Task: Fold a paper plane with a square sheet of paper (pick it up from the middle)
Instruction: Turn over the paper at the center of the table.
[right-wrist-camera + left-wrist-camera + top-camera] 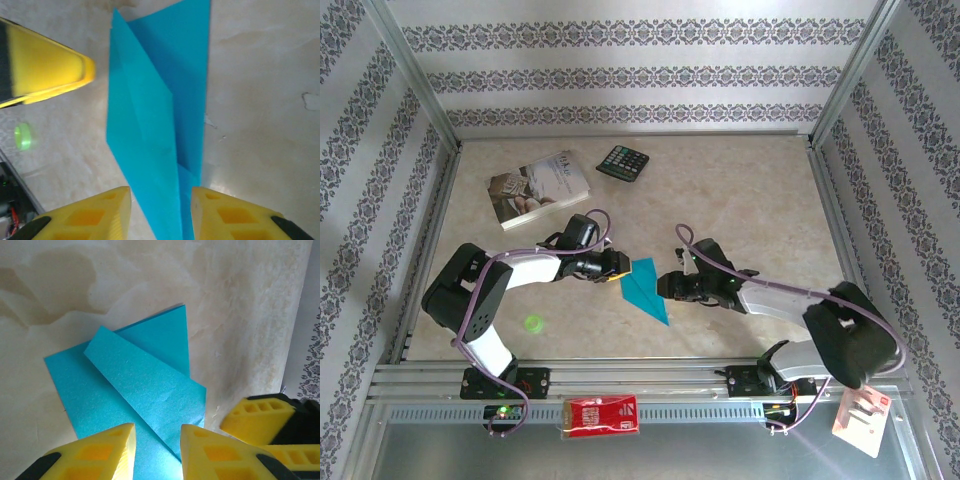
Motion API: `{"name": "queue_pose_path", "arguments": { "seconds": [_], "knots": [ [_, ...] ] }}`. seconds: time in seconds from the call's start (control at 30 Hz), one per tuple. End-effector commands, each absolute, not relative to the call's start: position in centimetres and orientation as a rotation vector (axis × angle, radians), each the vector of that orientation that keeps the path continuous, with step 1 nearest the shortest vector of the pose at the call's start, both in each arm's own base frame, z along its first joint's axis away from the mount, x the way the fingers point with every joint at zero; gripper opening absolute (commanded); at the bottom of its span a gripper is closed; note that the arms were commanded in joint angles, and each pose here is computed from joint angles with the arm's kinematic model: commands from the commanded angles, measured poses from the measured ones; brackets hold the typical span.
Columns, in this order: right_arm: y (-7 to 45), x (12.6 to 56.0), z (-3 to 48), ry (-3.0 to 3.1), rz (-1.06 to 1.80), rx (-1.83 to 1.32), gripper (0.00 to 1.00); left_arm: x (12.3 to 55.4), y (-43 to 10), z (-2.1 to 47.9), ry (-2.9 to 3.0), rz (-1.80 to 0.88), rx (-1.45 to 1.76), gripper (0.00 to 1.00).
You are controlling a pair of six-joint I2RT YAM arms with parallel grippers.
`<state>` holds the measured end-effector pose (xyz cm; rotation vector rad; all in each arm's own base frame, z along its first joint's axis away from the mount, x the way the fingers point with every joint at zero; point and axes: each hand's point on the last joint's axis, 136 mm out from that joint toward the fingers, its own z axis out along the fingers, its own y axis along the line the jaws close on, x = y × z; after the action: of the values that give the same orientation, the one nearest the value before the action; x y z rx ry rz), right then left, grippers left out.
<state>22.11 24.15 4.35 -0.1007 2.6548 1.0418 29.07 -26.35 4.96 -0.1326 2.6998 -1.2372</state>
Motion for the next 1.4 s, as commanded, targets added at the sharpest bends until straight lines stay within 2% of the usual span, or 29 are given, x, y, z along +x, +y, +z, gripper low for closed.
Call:
{"name": "queue_pose_path", "arguments": {
  "seconds": [0.0,0.5,0.83,1.03,1.13,1.27,1.37],
  "knots": [
    [25.1,23.3,4.5,2.629,1.037,-0.164,0.39,29.3,-26.4,5.5,2.675,-1.233,-0.120,0.29],
    [26.6,22.8,3.3,2.661,1.094,-0.227,0.31,29.3,-26.4,4.5,2.694,-1.233,-0.130,0.29],
    [27.2,22.9,2.9,2.661,1.134,-0.224,0.16,29.5,-25.8,4.4,2.691,-1.220,-0.157,0.29],
    [26.9,23.4,4.4,2.617,1.159,-0.202,0.00,30.3,-25.0,5.2,2.666,-1.206,-0.199,0.29],
    [25.8,23.9,5.7,2.586,1.141,-0.174,0.00,31.2,-24.2,6.7,2.618,-1.208,-0.229,0.31],
    [22.6,25.1,7.8,2.570,0.965,-0.149,0.00,32.6,-22.5,9.9,2.523,-1.217,-0.280,0.35],
    [18.2,26.1,10.1,2.567,0.618,-0.169,0.00,33.2,-20.7,11.8,2.480,-1.177,-0.310,0.37]
  ]
}}
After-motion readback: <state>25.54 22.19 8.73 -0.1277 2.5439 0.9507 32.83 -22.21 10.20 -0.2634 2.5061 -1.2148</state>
